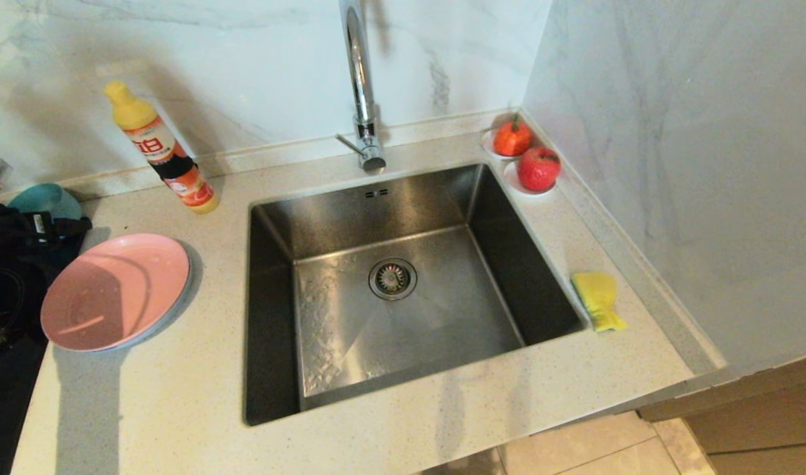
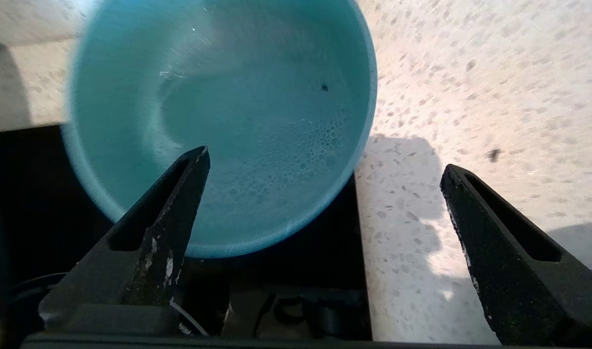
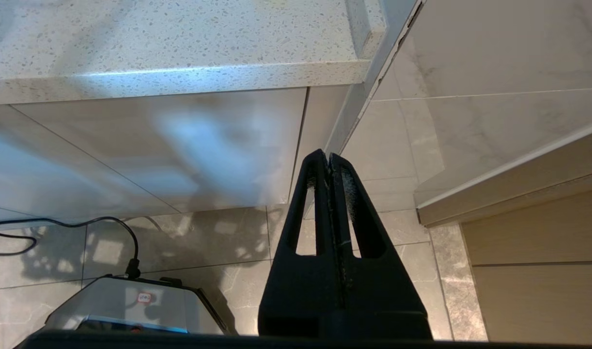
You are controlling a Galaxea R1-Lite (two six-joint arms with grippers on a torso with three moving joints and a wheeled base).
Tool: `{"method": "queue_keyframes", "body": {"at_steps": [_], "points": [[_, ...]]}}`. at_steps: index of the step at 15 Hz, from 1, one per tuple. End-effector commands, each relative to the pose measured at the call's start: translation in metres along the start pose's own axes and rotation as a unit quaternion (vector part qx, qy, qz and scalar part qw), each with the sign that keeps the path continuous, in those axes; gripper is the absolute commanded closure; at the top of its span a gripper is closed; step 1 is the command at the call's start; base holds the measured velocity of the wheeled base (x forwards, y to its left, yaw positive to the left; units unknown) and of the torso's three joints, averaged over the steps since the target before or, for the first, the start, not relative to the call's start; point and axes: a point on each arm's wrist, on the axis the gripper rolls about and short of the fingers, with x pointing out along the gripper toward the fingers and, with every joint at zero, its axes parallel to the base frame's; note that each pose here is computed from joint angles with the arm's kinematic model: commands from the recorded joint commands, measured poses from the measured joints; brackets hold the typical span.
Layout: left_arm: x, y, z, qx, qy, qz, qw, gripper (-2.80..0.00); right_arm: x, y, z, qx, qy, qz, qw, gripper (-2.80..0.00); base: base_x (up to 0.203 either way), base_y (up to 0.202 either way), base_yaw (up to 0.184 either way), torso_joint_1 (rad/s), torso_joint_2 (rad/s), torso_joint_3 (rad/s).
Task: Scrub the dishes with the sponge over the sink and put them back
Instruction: Place the bowl on the plate
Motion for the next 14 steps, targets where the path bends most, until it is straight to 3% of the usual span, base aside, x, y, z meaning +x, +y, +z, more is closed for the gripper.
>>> {"method": "queue_keyframes", "body": {"at_steps": [1, 4, 5, 14], "points": [[0.0065, -0.0035, -0.0052, -0.002, 0.008, -0.007, 0.9999, -2.8, 0.0001, 0.0, -0.0001, 0.0, 0.001, 0.001, 1.0, 0.0, 0.0, 0.0, 0.0, 0.0, 0.0, 0.0], [0.0054, -0.0088, -0.001, 0.0, 0.007, -0.006, 1.0, -2.8, 0.0001, 0.0, -0.0001, 0.0, 0.001, 0.001, 1.0, 0.0, 0.0, 0.0, 0.0, 0.0, 0.0, 0.0], [0.0052, -0.01, 0.0, 0.0, 0.007, -0.005, 1.0, 0.0, 0.0001, 0.0, -0.0001, 0.0, 0.001, 0.001, 1.0, 0.0, 0.0, 0.0, 0.0, 0.0, 0.0, 0.0], [0.0021, -0.0089, 0.003, 0.001, 0.004, 0.002, 1.0, 0.0, 0.0001, 0.0, -0.0001, 0.0, 0.001, 0.001, 1.0, 0.0, 0.0, 0.0, 0.0, 0.0, 0.0, 0.0]]}}
